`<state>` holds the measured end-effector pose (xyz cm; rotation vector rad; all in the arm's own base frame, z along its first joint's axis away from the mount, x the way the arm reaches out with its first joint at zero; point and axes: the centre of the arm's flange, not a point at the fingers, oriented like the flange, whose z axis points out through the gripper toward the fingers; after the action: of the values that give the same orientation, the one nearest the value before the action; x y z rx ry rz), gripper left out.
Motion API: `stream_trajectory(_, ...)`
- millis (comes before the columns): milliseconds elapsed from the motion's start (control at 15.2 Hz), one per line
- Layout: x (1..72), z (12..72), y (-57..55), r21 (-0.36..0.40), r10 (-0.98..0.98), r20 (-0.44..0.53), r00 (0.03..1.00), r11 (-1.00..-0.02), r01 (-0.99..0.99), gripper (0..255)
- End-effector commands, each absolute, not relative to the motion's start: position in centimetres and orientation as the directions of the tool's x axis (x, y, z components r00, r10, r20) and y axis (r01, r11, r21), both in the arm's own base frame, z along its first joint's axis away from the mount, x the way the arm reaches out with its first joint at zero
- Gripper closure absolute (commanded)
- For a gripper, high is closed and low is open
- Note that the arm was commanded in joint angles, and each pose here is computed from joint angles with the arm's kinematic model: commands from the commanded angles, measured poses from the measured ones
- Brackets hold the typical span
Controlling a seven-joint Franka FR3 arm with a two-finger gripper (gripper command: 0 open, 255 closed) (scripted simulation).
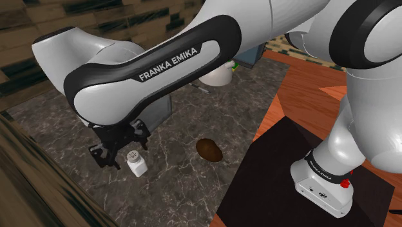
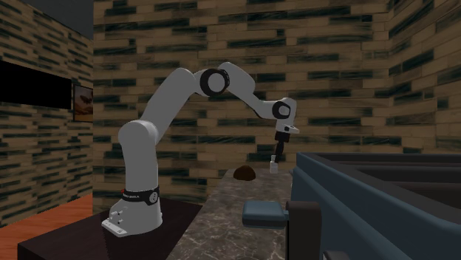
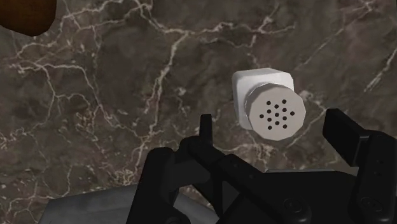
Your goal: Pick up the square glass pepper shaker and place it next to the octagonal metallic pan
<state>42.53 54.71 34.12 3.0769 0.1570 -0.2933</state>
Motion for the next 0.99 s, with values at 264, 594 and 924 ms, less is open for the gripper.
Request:
stream_trajectory(264,43.0,36.7,54.9,0.037,0.096,-0.191,0.977,-0.994,0.105,0)
stream_trajectory(594,43.5,39.0,55.0,0.037,0.096,-0.191,0.977,-0.994,0.105,0)
stream_trajectory(924,43.5,39.0,55.0,0.037,0.096,-0.191,0.977,-0.994,0.105,0)
